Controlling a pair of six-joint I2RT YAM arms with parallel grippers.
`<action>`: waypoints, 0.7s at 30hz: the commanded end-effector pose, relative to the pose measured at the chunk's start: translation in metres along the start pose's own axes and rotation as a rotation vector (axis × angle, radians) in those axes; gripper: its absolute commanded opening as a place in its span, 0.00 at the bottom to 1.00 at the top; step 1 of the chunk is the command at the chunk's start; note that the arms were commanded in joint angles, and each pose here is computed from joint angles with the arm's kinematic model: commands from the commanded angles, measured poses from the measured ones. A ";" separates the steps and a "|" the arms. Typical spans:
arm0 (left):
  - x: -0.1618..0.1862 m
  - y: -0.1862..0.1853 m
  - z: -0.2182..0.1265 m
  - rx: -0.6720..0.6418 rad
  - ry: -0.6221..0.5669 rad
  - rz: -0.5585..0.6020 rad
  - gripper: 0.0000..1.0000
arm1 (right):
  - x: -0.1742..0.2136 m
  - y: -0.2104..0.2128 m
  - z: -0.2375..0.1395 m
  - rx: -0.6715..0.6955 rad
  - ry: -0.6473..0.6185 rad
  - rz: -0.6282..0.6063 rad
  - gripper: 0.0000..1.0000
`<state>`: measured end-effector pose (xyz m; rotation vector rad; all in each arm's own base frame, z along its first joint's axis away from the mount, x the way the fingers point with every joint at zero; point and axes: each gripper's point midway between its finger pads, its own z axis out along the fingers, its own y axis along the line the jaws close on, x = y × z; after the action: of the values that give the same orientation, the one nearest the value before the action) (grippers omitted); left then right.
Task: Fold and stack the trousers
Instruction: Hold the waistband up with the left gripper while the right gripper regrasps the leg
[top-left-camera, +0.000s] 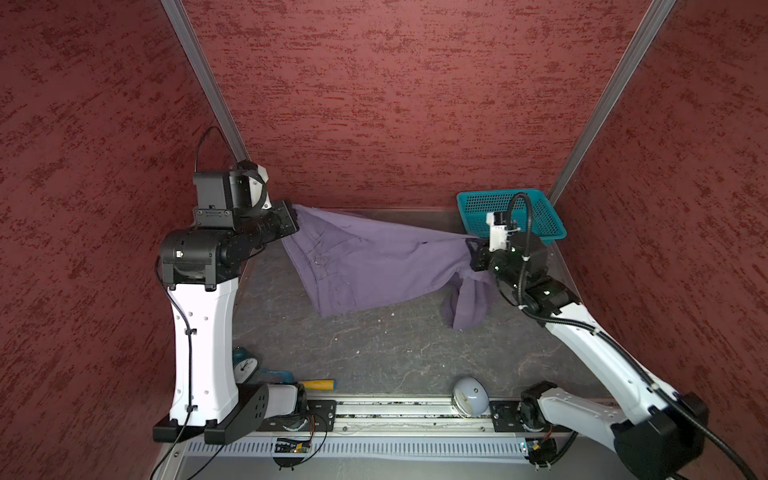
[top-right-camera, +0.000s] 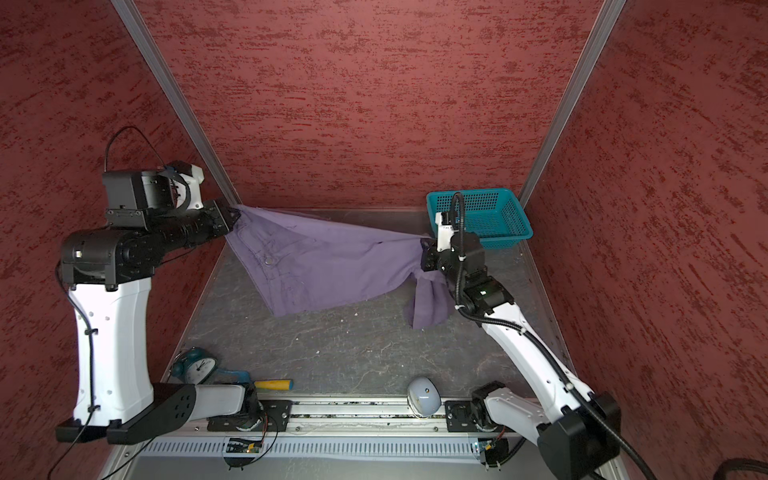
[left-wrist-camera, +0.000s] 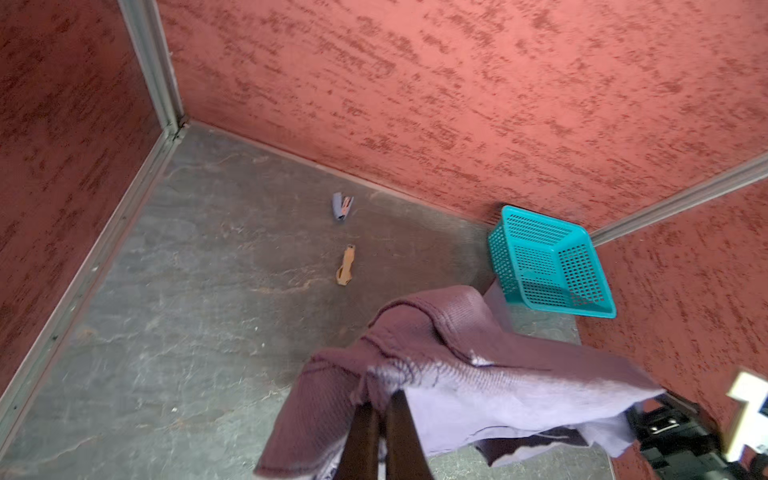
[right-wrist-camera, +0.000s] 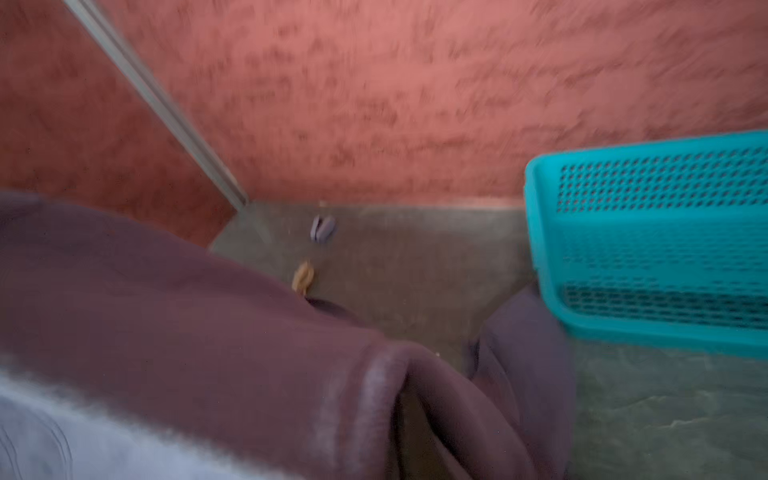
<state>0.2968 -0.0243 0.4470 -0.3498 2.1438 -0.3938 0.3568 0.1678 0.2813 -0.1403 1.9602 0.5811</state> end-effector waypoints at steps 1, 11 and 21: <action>-0.013 0.016 -0.017 -0.030 -0.085 -0.041 0.00 | 0.022 0.032 0.020 -0.174 0.087 0.060 0.65; -0.007 0.049 0.001 -0.177 -0.067 -0.070 0.00 | 0.069 -0.001 0.043 0.004 0.268 -0.039 0.53; -0.010 0.050 0.009 -0.173 -0.065 -0.082 0.00 | 0.170 0.063 0.082 -0.085 0.534 -0.264 0.75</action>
<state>0.2997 0.0188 0.4129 -0.5434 2.1854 -0.2405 0.3228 0.2764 0.1300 -0.5639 2.3797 0.5479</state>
